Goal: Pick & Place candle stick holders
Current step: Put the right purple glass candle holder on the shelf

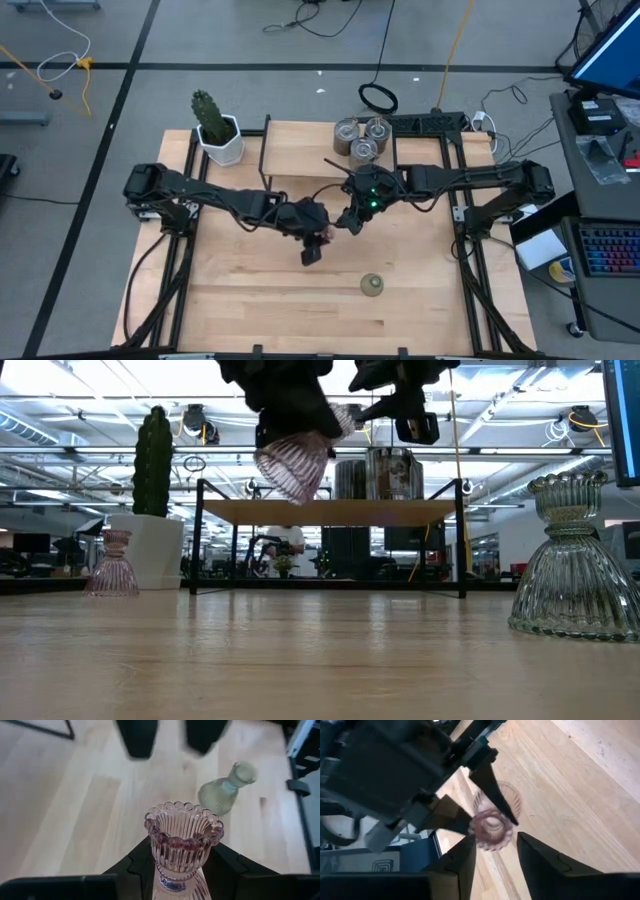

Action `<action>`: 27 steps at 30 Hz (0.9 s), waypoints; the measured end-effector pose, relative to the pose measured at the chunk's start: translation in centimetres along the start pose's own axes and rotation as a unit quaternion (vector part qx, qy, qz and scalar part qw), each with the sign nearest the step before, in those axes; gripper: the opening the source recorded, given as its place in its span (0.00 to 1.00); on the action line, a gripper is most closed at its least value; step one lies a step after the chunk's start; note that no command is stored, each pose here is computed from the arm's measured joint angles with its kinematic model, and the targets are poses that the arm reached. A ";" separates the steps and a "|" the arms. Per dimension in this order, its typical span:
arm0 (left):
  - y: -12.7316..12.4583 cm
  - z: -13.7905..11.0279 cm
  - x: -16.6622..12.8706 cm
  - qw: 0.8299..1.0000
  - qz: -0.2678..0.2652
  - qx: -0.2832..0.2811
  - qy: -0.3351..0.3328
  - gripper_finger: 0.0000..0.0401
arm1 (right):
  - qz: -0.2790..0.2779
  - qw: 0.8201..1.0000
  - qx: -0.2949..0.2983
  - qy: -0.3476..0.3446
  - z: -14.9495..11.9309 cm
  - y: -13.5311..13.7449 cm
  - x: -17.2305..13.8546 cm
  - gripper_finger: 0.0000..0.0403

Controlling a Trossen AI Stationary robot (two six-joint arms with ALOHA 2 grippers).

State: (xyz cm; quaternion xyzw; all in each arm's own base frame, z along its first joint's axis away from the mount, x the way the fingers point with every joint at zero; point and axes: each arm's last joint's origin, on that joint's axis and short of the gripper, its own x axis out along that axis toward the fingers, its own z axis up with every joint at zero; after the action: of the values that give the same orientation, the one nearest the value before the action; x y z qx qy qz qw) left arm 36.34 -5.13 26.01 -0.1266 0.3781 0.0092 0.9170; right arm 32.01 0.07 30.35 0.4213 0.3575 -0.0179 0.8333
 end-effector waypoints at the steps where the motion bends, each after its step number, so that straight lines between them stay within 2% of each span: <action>1: 0.1 -0.1 0.0 1.000 0.003 -0.003 0.007 0.32 | 0.000 1.000 0.000 0.000 0.0 0.0 0.0 0.35; 7: 0.4 -0.8 -1.1 0.999 0.026 -0.017 0.044 0.32 | 0.015 1.000 0.001 0.018 -0.1 0.1 0.0 0.38; 12: 1.4 -0.3 -3.8 0.995 0.095 -0.021 0.019 0.32 | 0.002 0.999 -0.005 0.032 -0.7 0.1 -0.7 0.37; 15: 2.0 0.2 -6.0 0.990 0.135 -0.027 -0.011 0.32 | -0.038 0.999 -0.013 0.029 -1.4 0.0 -1.8 0.35; 21: 3.5 1.5 -9.5 0.976 0.196 -0.036 -0.087 0.32 | -0.123 0.990 -0.060 -0.037 -2.8 0.5 -5.3 0.28; 27: 5.8 3.1 -11.0 0.960 0.236 -0.022 -0.147 0.32 | -0.165 0.971 -0.149 -0.087 -4.2 1.4 -8.4 0.12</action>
State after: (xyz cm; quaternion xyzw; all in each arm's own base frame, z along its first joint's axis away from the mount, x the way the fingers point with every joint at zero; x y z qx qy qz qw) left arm 30.00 2.06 34.43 -0.0517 0.2577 0.2522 0.9313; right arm 23.79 1.70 34.81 0.2242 0.3470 -0.1380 0.9002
